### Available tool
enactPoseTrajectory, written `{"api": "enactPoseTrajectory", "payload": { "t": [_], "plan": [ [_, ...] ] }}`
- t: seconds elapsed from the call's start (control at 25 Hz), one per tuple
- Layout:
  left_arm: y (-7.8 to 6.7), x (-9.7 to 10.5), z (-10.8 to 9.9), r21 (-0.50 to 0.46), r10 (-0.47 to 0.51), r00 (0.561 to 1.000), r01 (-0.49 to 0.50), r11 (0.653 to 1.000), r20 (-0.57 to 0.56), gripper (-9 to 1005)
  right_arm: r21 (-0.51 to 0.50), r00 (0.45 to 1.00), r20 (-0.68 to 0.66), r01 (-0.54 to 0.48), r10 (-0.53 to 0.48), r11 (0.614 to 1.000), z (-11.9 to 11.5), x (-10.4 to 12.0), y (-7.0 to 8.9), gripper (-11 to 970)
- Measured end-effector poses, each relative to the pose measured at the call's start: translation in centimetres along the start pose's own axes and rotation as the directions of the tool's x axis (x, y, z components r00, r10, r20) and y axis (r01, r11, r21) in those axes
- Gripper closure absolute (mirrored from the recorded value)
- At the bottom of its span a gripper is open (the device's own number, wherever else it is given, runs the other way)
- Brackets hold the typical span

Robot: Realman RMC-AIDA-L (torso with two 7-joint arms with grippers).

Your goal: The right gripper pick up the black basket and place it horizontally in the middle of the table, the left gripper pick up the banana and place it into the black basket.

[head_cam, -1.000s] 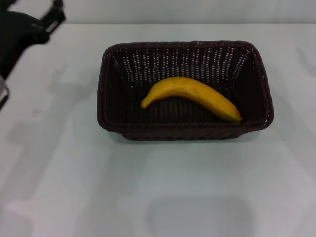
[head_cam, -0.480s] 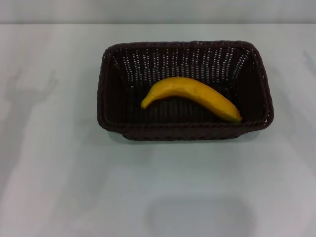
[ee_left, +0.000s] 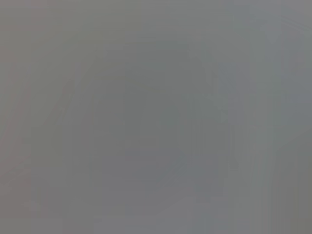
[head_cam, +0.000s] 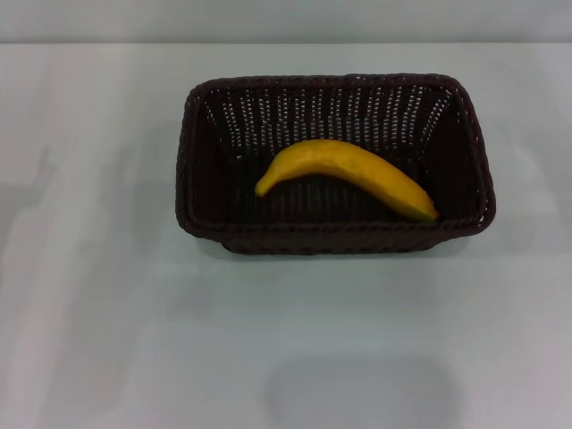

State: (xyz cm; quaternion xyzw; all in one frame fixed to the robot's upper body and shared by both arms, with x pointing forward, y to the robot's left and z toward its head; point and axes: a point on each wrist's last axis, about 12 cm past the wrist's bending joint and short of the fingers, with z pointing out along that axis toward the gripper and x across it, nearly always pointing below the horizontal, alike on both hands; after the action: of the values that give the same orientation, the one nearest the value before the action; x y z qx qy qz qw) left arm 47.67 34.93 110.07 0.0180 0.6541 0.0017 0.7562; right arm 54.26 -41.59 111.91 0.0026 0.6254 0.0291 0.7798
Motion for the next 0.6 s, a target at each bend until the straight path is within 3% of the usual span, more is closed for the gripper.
{"api": "enactPoseTrajectory", "payload": {
  "t": [0.24, 0.6],
  "plan": [
    [0.1, 0.5, -0.3, -0.003, -0.015, 1.000, 0.015, 1.000, -0.009, 117, 0.074, 1.000, 0.007, 0.006, -0.006, 0.997, -1.2, 0.2, -1.6, 268],
    [-0.1, 0.6, -0.3, 0.008, -0.032, 0.999, 0.032, 0.999, -0.003, 117, 0.105, 0.998, 0.052, -0.028, 0.023, 0.994, -2.6, 0.6, -2.1, 269]
  ]
}}
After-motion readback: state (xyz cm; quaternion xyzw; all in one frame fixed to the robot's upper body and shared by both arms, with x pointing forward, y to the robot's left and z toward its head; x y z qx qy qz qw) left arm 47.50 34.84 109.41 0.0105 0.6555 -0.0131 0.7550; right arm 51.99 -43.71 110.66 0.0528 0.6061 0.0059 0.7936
